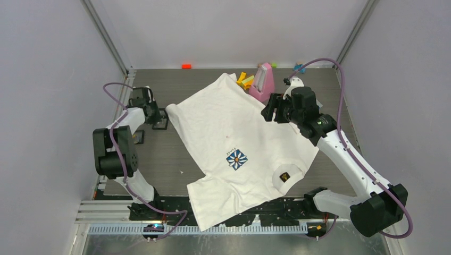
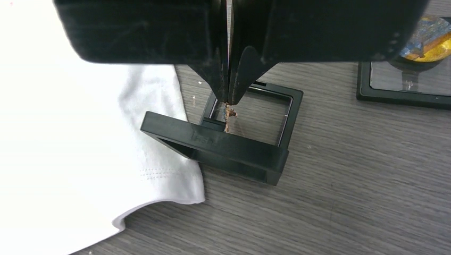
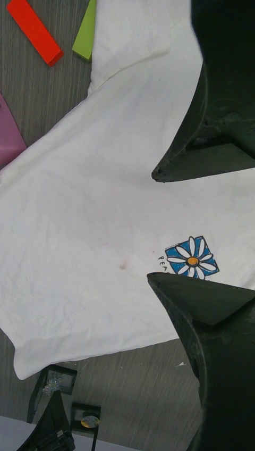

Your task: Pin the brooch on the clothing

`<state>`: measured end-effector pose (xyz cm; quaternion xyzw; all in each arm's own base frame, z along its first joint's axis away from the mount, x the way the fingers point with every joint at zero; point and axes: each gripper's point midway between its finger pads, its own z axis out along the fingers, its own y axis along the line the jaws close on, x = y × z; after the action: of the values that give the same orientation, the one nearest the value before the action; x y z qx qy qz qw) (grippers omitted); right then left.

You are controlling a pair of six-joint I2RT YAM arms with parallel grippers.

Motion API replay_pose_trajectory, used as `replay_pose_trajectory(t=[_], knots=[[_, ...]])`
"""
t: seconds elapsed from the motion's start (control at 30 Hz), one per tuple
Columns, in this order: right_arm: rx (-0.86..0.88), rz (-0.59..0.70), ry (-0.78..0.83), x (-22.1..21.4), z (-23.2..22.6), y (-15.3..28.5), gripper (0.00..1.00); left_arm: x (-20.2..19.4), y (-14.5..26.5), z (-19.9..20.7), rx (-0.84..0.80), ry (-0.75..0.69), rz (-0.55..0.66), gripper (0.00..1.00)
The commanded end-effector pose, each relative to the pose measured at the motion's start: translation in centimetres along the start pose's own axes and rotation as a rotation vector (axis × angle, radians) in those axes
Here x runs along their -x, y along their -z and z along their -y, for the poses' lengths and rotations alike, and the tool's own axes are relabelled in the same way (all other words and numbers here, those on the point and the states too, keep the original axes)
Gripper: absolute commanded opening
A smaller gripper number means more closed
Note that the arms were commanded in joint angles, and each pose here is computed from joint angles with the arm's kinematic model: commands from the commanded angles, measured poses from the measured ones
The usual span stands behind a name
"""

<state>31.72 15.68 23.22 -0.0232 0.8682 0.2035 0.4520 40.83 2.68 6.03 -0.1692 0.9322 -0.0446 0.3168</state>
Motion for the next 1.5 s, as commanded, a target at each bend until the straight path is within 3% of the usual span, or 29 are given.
replay_pose_trajectory(t=[0.0,0.3,0.67,0.73,0.83,1.03,1.47], knots=[[0.029,0.042,-0.005,1.2,-0.6,-0.2,0.68,1.7,0.8,1.5,-0.068,-0.006,0.072,0.00],[0.036,0.048,-0.005,1.3,-0.8,-0.1,0.68,2.0,2.3,1.3,-0.053,-0.014,0.094,0.00],[0.115,0.046,-0.019,1.0,-2.2,1.1,0.68,1.3,9.2,2.9,-0.075,-0.063,0.164,0.00],[0.133,0.032,-0.030,0.6,-2.4,1.0,0.68,0.9,8.7,2.3,-0.044,-0.073,0.140,0.00],[0.165,0.021,-0.042,0.3,-3.0,0.9,0.68,0.2,7.0,2.7,-0.057,-0.070,0.062,0.13],[0.175,0.020,-0.053,-0.1,-3.1,1.3,0.68,0.1,3.5,2.4,-0.020,-0.054,0.008,0.28],[0.185,-0.007,-0.067,-1.4,-2.9,1.0,0.68,0.2,-0.1,2.2,-0.008,-0.100,-0.048,0.40]])
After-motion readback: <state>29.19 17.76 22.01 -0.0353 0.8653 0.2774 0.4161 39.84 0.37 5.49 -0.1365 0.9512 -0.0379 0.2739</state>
